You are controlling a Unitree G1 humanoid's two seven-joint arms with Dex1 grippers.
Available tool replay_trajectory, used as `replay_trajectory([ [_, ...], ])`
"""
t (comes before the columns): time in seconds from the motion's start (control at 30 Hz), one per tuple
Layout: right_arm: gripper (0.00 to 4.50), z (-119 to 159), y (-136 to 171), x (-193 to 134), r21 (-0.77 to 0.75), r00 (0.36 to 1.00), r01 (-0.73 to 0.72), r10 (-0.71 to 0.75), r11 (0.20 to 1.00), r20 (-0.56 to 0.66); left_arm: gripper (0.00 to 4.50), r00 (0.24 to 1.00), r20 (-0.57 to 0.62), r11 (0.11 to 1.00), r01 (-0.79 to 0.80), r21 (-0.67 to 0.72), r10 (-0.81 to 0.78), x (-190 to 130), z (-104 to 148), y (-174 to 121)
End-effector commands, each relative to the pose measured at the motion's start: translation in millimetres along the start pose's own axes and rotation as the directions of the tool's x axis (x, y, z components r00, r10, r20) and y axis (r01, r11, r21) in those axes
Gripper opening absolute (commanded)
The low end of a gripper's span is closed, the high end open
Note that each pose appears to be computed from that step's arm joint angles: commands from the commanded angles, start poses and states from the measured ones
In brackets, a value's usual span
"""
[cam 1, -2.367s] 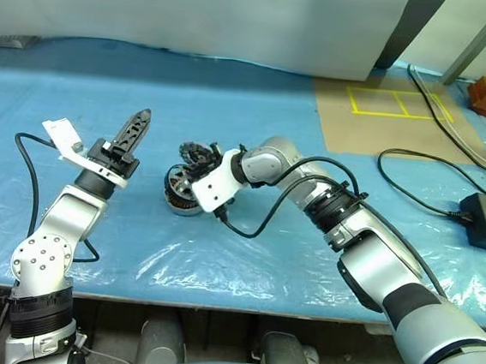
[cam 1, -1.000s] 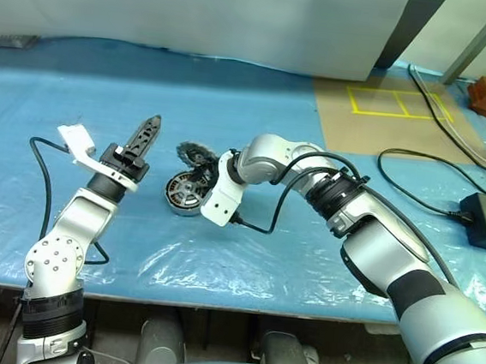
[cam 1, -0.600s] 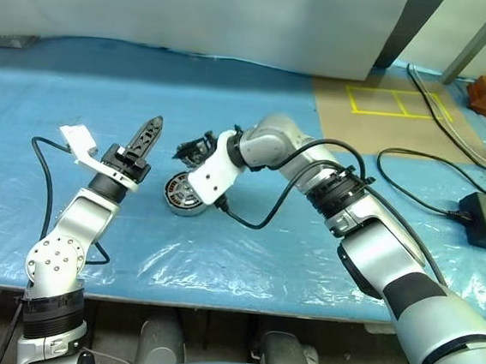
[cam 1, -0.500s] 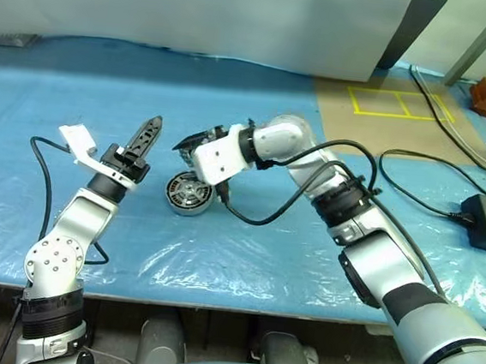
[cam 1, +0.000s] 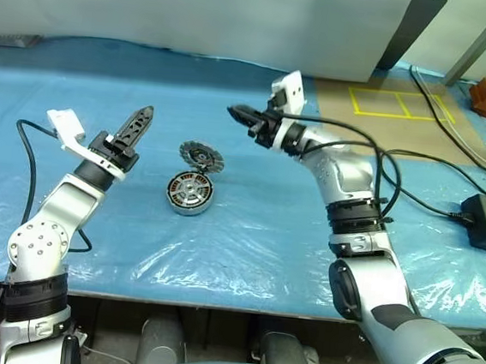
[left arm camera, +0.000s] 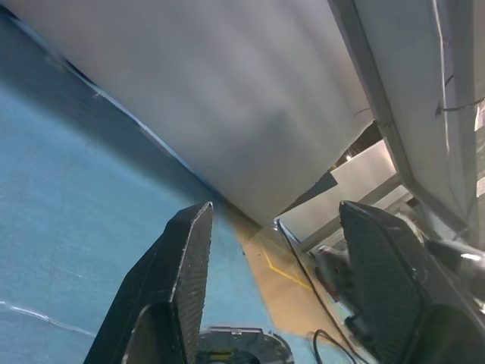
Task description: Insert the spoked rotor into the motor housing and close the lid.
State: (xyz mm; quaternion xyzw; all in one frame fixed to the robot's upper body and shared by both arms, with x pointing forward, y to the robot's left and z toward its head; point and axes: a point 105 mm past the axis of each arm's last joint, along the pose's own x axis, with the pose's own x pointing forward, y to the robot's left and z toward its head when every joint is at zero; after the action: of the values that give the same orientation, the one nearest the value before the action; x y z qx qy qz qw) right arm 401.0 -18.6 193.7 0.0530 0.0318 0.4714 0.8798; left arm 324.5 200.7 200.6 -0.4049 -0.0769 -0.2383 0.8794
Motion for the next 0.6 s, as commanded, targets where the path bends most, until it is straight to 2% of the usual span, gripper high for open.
replay_trajectory([
  [0.03, 0.01, 5, -6, 7, 0.019, 0.998, 0.053, -0.054, 0.998, 0.035, 2.79, 0.998, -0.022, 0.996, 0.06, 0.062, -0.059, 4, 8, -10],
  [0.17, 0.01, 2, -11, 17, 0.027, 0.994, 0.102, -0.103, 0.994, 0.038, 2.79, 0.986, -0.135, 0.973, 0.127, 0.193, -0.102, -3, 2, -16],
  [0.3, 0.01, 2, 5, 24, -0.024, 0.999, 0.022, -0.021, 0.999, 0.028, 2.79, 0.933, -0.319, 0.915, 0.265, 0.304, -0.165, -23, -11, -23],
  [0.43, 0.01, 4, 26, 26, -0.048, 0.995, -0.093, 0.095, 0.994, 0.032, 2.79, 0.852, -0.504, 0.862, 0.355, 0.362, -0.139, -46, -29, -15],
  [0.6, 0.01, -6, 45, 27, -0.088, 0.984, -0.181, 0.18, 0.98, -0.018, 2.79, 0.738, -0.664, 0.801, 0.467, 0.375, -0.119, -71, -55, -10],
])
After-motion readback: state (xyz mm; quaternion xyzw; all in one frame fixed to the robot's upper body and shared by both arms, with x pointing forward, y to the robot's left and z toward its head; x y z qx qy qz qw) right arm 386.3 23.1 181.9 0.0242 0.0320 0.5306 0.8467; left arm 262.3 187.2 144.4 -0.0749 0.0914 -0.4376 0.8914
